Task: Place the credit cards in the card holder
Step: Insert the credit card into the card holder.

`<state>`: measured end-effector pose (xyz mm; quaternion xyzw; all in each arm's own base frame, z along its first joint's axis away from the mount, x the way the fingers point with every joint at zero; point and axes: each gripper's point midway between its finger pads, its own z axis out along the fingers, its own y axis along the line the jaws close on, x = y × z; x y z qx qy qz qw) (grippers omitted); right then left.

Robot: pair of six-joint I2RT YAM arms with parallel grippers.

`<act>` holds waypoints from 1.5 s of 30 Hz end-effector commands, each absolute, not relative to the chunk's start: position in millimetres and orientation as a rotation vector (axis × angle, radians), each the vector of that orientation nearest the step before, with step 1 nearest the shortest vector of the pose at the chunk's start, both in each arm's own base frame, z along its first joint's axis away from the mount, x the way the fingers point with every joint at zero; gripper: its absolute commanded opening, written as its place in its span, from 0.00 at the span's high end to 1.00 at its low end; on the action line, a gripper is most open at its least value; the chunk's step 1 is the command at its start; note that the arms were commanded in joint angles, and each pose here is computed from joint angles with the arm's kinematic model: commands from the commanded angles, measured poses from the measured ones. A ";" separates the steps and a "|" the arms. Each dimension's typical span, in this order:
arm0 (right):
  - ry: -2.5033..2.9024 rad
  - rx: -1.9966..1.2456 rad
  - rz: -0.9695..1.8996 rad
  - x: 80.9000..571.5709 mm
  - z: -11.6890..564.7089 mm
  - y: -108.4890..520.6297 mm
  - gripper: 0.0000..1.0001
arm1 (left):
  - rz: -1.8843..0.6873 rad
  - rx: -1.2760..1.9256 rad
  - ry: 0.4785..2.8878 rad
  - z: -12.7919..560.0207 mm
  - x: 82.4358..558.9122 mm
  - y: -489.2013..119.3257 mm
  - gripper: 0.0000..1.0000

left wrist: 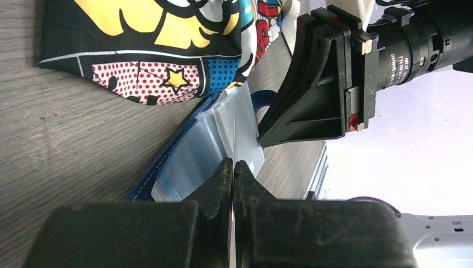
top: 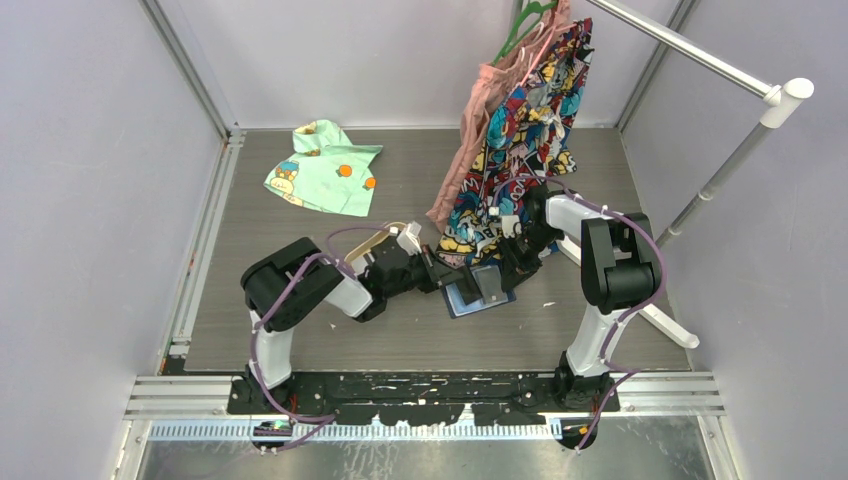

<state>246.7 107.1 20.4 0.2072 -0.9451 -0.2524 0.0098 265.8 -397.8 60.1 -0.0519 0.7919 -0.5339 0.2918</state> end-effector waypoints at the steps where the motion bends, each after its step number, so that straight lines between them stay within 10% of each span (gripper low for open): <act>1: -2.961 0.670 -0.775 252.9 23.3 107.9 0.79 | -1.427 -0.099 2.080 69.5 270.1 -405.0 1.00; 45: -2.953 0.681 -0.776 253.6 22.3 111.3 0.79 | -1.411 -0.180 2.387 25.8 257.7 -421.4 1.00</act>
